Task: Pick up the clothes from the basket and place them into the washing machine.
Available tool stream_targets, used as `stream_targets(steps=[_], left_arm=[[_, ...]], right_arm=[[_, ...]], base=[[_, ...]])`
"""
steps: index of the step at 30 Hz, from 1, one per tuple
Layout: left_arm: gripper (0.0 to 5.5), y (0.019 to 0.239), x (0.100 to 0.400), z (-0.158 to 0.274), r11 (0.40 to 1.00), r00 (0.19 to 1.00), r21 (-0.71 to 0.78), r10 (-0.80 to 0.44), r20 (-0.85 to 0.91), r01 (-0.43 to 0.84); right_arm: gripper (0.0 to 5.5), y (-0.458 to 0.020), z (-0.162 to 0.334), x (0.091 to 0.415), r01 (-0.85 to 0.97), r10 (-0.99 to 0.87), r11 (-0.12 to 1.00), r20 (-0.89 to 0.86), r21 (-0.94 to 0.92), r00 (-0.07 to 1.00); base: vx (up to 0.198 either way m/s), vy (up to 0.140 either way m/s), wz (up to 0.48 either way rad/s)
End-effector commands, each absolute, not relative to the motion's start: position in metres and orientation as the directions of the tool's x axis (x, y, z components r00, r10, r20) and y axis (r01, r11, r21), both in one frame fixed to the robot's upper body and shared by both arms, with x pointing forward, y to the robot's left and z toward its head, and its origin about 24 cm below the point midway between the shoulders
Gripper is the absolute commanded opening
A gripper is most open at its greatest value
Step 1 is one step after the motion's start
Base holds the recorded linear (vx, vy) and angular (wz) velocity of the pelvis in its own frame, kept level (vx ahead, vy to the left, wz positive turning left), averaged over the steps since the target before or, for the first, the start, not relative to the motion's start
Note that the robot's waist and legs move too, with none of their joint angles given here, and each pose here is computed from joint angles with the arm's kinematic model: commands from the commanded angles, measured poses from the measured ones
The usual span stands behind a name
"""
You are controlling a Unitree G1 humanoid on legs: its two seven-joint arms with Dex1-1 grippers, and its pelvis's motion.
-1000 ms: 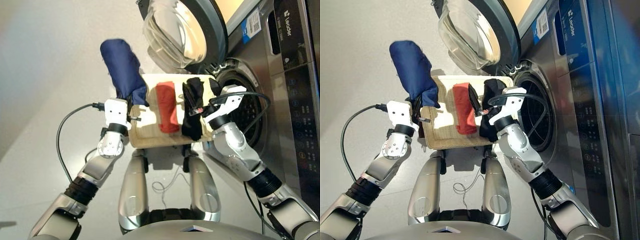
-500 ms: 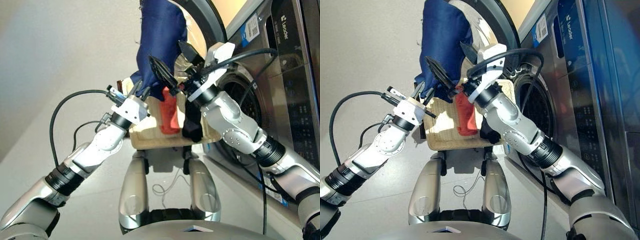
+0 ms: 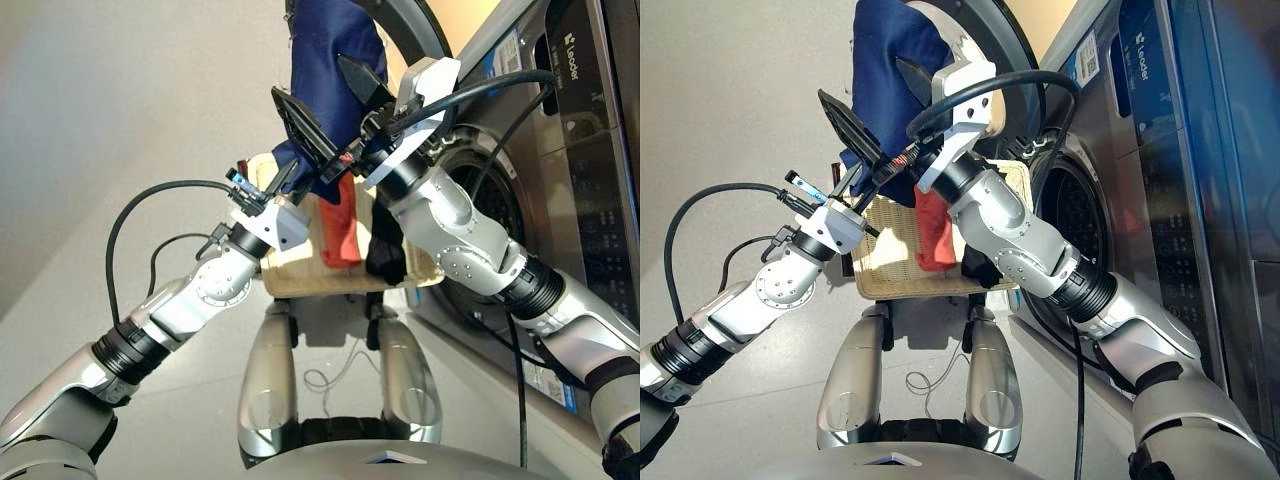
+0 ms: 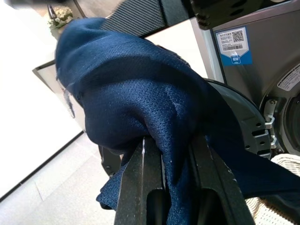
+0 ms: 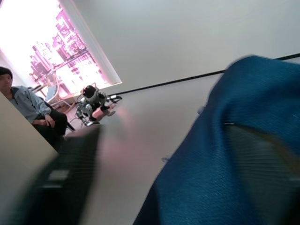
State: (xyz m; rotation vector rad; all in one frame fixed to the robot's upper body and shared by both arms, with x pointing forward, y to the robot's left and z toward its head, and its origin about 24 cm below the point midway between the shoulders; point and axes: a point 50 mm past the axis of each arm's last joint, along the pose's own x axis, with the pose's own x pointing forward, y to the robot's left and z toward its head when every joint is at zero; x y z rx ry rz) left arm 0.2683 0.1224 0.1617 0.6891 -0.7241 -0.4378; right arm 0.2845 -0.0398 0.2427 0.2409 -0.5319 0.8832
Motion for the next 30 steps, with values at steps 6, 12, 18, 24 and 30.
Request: stream_targets(steps=[6, 12, 18, 24, 30], left_arm=[[0.0, 0.104, 0.247, 0.19, 0.716, 0.493, 0.695, -0.628, 0.602, 0.063], [0.0, 0.103, 0.246, 0.193, 0.733, 0.482, 0.679, -0.608, 0.63, 0.037], [0.0, 0.104, 0.246, 0.196, 0.738, 0.474, 0.675, -0.595, 0.649, 0.002], [0.0, 0.104, 0.244, 0.202, 0.746, 0.444, 0.665, -0.582, 0.681, -0.042], [0.0, 0.099, 0.24, 0.212, 0.707, 0.37, 0.698, -0.623, 0.689, -0.111]], right_arm=[[5.5, -0.043, 0.265, 0.271, -0.781, 0.622, 0.622, 0.641, -0.056, 0.449], [5.5, -0.048, 0.264, 0.273, -0.744, 0.595, 0.665, 0.648, -0.064, 0.475], [5.5, -0.052, 0.261, 0.274, -0.709, 0.583, 0.7, 0.644, -0.088, 0.496], [5.5, -0.054, 0.255, 0.273, -0.695, 0.595, 0.71, 0.62, -0.108, 0.512], [5.5, -0.052, 0.249, 0.277, -0.702, 0.615, 0.705, 0.582, -0.102, 0.533]], base=[[0.0, 0.0, 0.0], [0.0, 0.0, 0.0], [0.0, 0.0, 0.0], [0.0, 0.0, 0.0], [0.0, 0.0, 0.0]])
